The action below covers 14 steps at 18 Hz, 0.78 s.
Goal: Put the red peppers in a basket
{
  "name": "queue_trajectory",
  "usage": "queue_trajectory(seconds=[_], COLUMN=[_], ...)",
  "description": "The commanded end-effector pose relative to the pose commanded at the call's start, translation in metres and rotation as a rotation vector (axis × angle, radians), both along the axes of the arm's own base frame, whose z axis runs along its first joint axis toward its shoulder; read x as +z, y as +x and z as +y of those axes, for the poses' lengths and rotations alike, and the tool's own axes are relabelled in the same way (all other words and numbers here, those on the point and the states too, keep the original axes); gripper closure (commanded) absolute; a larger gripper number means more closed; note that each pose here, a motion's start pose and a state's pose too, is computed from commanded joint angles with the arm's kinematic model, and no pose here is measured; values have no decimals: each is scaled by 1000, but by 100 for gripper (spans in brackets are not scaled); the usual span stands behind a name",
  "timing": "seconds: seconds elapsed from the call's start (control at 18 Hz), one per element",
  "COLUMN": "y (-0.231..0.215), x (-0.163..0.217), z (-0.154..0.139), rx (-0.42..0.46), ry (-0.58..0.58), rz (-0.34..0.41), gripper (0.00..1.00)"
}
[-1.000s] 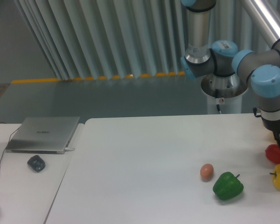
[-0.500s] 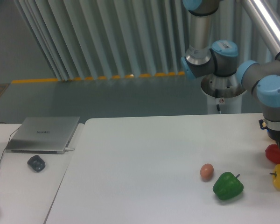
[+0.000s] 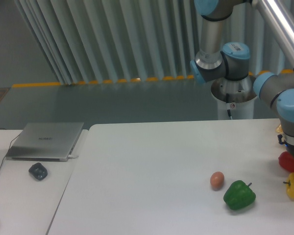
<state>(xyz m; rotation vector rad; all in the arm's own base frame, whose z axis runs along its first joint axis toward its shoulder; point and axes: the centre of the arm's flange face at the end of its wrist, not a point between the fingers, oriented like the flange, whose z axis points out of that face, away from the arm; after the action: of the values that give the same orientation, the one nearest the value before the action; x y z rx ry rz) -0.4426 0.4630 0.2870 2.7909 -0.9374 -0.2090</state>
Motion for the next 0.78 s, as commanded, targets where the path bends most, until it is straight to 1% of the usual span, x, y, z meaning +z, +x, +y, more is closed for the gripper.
queue_trajectory(seconds=[0.22, 0.39, 0.56, 0.61, 0.67, 0.72, 0.78], y=[-6, -3, 5, 7, 10, 15, 22], x=[11, 12, 12, 12, 10, 8, 1], z=[39, 45, 50, 48, 45, 41, 32], rx=[74, 101, 87, 72, 30, -53, -136], ry=[59, 108, 112, 109, 97, 78, 49], rz=[50, 25, 19, 17, 6, -12, -35], gripper=[100, 100, 100, 92, 77, 56, 30])
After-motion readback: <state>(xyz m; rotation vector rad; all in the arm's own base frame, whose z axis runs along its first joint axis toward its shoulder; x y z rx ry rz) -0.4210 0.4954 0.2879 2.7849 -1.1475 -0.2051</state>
